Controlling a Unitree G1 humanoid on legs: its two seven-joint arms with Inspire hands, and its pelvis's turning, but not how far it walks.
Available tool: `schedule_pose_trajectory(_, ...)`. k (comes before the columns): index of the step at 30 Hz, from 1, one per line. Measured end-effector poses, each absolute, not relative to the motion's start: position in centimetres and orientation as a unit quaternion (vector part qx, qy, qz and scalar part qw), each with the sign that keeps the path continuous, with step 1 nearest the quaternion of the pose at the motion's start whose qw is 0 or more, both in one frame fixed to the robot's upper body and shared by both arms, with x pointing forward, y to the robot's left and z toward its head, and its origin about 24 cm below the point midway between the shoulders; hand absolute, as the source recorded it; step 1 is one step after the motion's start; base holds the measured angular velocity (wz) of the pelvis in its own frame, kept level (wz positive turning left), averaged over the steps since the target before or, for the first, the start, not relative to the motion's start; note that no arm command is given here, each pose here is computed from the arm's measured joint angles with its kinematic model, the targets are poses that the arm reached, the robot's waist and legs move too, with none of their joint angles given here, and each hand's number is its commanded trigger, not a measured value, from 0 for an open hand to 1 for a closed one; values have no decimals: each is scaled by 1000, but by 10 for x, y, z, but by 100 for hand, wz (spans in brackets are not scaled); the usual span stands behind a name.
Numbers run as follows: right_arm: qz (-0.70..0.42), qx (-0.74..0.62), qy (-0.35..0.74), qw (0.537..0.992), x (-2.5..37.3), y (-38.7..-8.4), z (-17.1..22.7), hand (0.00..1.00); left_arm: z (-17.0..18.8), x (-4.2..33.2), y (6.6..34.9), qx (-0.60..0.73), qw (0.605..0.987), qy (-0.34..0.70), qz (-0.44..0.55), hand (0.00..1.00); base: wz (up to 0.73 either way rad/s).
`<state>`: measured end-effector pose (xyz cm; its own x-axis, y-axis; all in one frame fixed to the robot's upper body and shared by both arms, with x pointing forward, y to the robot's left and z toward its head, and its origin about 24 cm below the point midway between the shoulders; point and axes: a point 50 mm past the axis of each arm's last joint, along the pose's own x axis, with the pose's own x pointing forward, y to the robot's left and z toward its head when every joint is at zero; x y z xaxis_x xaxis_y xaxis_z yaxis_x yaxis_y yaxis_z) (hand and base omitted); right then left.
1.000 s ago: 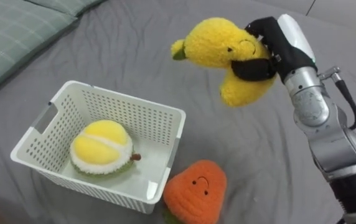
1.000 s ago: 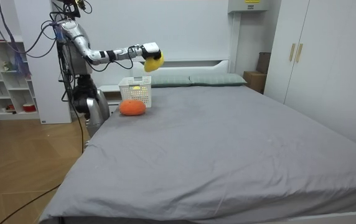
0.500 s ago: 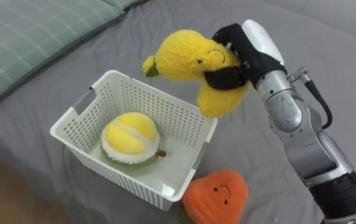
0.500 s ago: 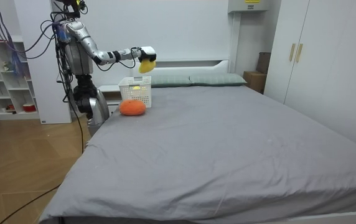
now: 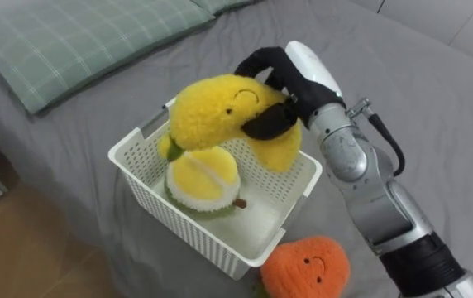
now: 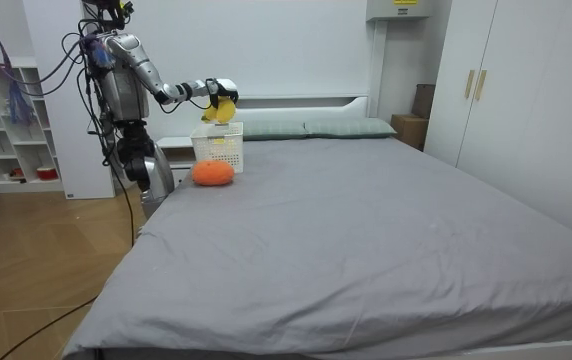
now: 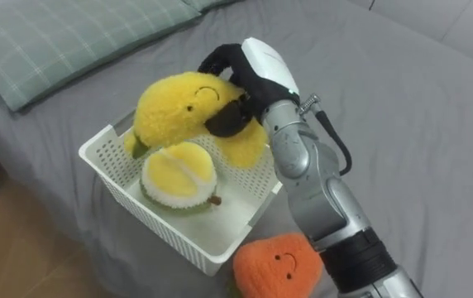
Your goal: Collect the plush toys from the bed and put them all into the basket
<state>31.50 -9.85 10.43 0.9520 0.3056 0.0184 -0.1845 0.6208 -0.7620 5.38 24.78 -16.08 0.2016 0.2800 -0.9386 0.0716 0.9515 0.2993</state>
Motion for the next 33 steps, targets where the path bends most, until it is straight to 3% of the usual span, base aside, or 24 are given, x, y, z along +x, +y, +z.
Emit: schedule_pose_trajectory(33, 143, -417, -39, 897, 319, -110, 95, 0, -156, 72, 247, 132, 785, 600, 77, 0, 0)
